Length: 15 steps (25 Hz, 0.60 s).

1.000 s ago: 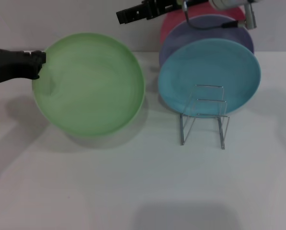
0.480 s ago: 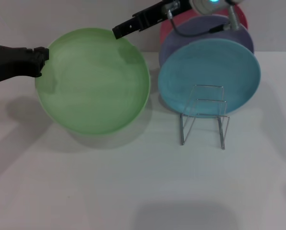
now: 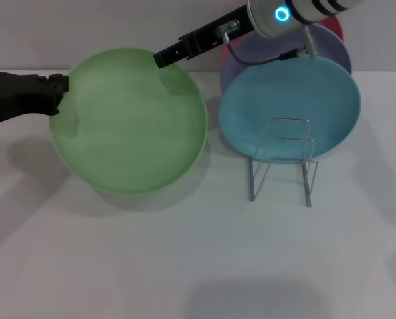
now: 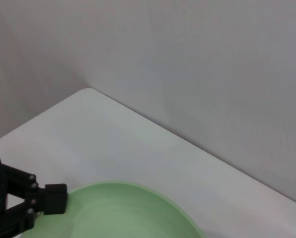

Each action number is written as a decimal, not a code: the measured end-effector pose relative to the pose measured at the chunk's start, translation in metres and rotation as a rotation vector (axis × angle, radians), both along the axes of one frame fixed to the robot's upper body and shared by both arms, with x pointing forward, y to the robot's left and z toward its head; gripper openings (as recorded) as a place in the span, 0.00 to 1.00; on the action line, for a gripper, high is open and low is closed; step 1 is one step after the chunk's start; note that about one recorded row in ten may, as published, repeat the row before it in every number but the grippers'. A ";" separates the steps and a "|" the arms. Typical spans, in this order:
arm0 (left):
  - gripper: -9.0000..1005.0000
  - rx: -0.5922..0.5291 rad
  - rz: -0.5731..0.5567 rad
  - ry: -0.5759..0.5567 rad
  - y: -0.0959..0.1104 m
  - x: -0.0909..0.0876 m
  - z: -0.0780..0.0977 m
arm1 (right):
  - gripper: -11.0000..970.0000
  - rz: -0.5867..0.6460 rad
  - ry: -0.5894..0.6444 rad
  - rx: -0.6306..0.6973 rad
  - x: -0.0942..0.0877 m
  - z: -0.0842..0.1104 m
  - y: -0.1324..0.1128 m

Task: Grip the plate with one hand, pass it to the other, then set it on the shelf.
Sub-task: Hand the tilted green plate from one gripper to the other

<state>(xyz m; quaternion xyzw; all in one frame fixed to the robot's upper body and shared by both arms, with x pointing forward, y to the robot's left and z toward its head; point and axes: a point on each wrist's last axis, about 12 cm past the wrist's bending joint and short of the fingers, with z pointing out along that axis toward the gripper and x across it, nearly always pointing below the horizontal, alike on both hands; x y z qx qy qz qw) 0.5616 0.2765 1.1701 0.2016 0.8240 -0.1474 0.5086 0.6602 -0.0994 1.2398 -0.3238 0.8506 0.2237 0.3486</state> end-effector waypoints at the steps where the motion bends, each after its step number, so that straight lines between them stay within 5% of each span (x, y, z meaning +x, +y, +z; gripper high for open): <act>1: 0.06 0.000 0.000 0.000 0.000 0.000 0.000 | 0.84 -0.002 -0.001 -0.001 0.001 -0.002 0.000; 15: 0.07 0.000 -0.006 0.004 -0.002 -0.001 -0.001 | 0.83 0.001 0.001 -0.006 0.006 -0.019 0.004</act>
